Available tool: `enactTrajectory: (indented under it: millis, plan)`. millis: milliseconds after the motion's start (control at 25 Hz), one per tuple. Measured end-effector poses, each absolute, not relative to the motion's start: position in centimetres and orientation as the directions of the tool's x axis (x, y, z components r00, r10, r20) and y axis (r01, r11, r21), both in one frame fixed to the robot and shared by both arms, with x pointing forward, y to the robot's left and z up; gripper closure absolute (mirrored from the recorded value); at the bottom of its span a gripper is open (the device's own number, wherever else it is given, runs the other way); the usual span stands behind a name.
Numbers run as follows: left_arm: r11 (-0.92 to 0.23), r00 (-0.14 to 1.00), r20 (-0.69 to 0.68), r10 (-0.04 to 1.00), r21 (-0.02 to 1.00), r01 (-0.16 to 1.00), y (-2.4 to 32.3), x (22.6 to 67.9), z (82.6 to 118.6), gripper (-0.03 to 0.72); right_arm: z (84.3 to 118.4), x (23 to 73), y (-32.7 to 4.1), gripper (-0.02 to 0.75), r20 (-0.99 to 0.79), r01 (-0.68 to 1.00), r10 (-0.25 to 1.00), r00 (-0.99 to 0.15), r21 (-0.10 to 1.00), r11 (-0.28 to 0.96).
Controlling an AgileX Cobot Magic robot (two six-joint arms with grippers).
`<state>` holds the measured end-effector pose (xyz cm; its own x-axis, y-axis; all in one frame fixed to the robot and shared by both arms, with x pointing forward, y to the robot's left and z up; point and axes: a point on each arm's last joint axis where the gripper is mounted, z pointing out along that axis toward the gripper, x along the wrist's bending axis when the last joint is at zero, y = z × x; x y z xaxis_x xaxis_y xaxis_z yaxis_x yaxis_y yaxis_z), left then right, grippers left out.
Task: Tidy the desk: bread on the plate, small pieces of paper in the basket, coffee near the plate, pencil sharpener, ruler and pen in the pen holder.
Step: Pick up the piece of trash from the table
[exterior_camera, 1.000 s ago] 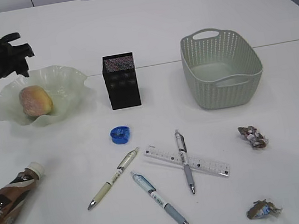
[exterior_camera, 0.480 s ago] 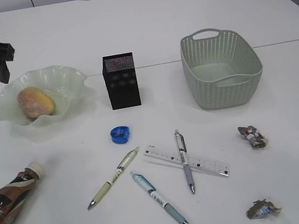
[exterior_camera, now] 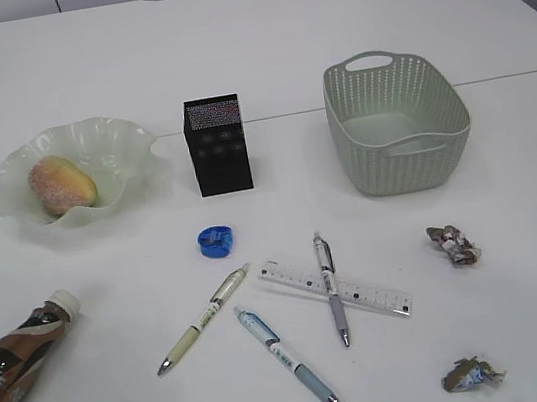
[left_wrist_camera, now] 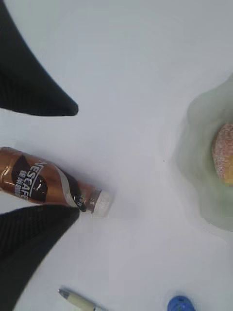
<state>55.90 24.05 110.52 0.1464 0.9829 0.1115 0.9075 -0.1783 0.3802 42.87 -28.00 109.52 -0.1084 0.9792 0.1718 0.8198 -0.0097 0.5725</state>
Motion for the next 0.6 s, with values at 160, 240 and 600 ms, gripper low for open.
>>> enactTrajectory:
  millis: [160, 240, 600]
  plan:
    - [-0.184, 0.15, 0.111, 0.982, 0.447, 0.875, 24.6, 53.3, 113.7, 0.264, 109.5, 42.8, -28.0, 0.174, 0.173, 0.824, 0.979, -0.109, 0.566, -0.008]
    - [-0.195, 0.159, 0.116, 0.98, 0.448, 0.873, 24.9, 52.2, 114.7, 0.265, 109.4, 42.8, -28.0, 0.174, 0.171, 0.827, 0.979, -0.109, 0.562, -0.006]
    - [-0.246, 0.216, 0.121, 0.969, 0.376, 0.893, 25.7, 48.1, 113.0, 0.265, 107.5, 44.2, -27.9, 0.215, 0.193, 0.896, 0.977, -0.095, 0.444, 0.0]
